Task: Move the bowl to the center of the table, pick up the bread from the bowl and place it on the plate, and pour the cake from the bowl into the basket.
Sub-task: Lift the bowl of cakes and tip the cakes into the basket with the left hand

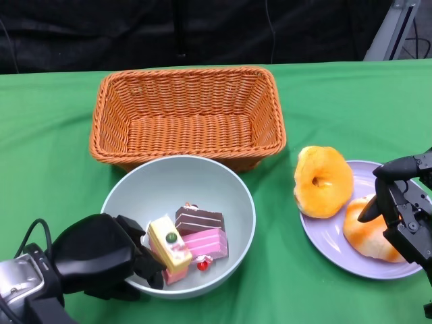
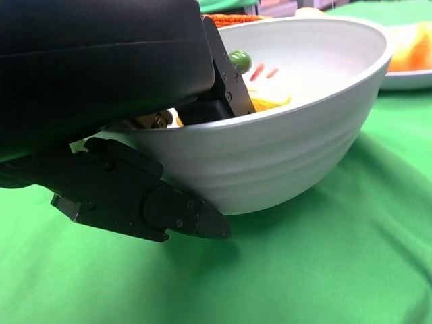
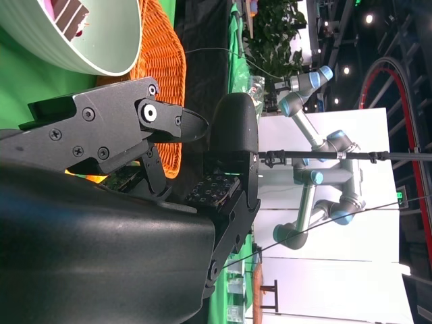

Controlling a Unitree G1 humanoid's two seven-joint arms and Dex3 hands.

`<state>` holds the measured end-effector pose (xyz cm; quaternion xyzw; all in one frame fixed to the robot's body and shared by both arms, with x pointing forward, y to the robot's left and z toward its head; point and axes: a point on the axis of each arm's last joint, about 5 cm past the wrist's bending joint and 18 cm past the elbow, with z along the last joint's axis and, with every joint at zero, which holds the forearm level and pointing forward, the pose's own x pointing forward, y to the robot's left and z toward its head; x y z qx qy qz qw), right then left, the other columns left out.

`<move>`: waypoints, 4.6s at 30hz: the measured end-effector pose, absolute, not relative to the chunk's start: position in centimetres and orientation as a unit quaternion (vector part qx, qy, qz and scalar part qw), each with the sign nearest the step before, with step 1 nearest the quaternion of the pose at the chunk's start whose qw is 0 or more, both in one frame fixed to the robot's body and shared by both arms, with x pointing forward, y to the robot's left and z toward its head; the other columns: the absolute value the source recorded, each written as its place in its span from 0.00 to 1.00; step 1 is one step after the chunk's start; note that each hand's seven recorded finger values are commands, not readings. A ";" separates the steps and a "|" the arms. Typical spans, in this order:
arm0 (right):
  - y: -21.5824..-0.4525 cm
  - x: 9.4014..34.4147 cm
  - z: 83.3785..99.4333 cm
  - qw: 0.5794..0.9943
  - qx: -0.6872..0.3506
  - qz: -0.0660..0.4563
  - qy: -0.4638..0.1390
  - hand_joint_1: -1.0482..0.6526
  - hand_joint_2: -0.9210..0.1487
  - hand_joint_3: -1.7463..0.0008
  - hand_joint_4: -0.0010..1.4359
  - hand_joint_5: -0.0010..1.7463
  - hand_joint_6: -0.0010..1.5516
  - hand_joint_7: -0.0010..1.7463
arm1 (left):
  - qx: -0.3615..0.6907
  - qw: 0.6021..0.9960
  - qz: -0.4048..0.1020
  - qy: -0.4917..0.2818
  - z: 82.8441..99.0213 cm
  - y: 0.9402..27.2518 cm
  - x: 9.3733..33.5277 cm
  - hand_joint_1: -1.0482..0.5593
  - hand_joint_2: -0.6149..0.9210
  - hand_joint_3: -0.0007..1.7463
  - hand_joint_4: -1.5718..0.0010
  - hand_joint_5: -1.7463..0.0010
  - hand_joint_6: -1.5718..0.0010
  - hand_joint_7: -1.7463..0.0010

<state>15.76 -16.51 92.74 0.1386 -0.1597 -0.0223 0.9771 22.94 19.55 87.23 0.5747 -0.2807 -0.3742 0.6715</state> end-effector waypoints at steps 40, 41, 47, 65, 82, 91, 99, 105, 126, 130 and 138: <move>-16.0 15.8 92.6 0.980 0.118 -0.032 -0.154 0.58 0.06 0.65 0.50 0.93 0.46 0.68 | 0.443 0.739 -0.318 -0.396 90.4 22.0 21.4 0.57 0.97 0.18 0.47 0.14 0.38 0.51; -16.0 15.8 92.6 0.981 0.117 -0.032 -0.154 0.58 0.07 0.65 0.50 0.93 0.46 0.68 | 0.437 0.742 -0.315 -0.399 90.6 22.0 21.4 0.57 0.96 0.21 0.47 0.14 0.37 0.51; -15.6 15.8 92.6 0.982 0.111 -0.025 -0.151 0.59 0.06 0.66 0.49 0.91 0.45 0.67 | 0.415 0.757 -0.310 -0.399 91.1 21.8 21.5 0.58 0.81 0.45 0.50 0.07 0.45 0.41; -14.1 15.3 91.5 0.987 0.089 0.029 -0.132 0.57 0.02 0.73 0.49 0.92 0.43 0.69 | 0.348 0.810 -0.251 -0.399 92.8 19.3 25.1 0.60 0.71 0.66 0.50 0.03 0.44 0.39; -12.9 14.8 90.8 0.989 0.075 0.069 -0.110 0.59 0.22 0.49 0.49 0.92 0.41 0.74 | 0.275 0.871 -0.236 -0.333 93.8 16.0 28.5 0.59 0.80 0.56 0.52 0.00 0.53 0.22; -12.8 14.8 90.3 0.989 0.063 0.075 -0.109 0.60 0.24 0.48 0.50 0.93 0.41 0.75 | 0.226 0.895 -0.231 -0.308 94.3 14.4 30.0 0.57 0.83 0.56 0.49 0.00 0.58 0.15; -12.6 14.8 90.0 0.990 0.056 0.080 -0.101 0.59 0.25 0.48 0.50 0.93 0.41 0.74 | 0.195 0.903 -0.224 -0.310 95.4 12.8 31.2 0.56 0.83 0.56 0.49 0.00 0.57 0.18; -12.6 14.8 89.9 0.990 0.055 0.079 -0.106 0.59 0.24 0.48 0.51 0.93 0.41 0.74 | 0.180 0.913 -0.217 -0.293 95.0 12.7 31.3 0.55 0.84 0.55 0.48 0.00 0.56 0.19; -12.4 14.8 89.5 0.990 0.054 0.087 -0.096 0.57 0.19 0.56 0.49 0.93 0.40 0.75 | -0.105 0.965 -0.218 -0.102 95.3 11.5 33.5 0.54 0.77 0.64 0.51 0.00 0.56 0.11; -12.4 14.8 89.5 0.990 0.053 0.087 -0.096 0.58 0.19 0.56 0.50 0.93 0.40 0.75 | -0.157 0.963 -0.214 -0.051 95.0 11.5 33.7 0.56 0.79 0.64 0.50 0.00 0.54 0.10; -12.2 14.9 89.3 0.989 0.052 0.099 -0.099 0.58 0.19 0.57 0.49 0.92 0.39 0.75 | -0.290 0.933 -0.212 0.030 95.2 11.5 34.2 0.57 0.87 0.59 0.50 0.00 0.53 0.09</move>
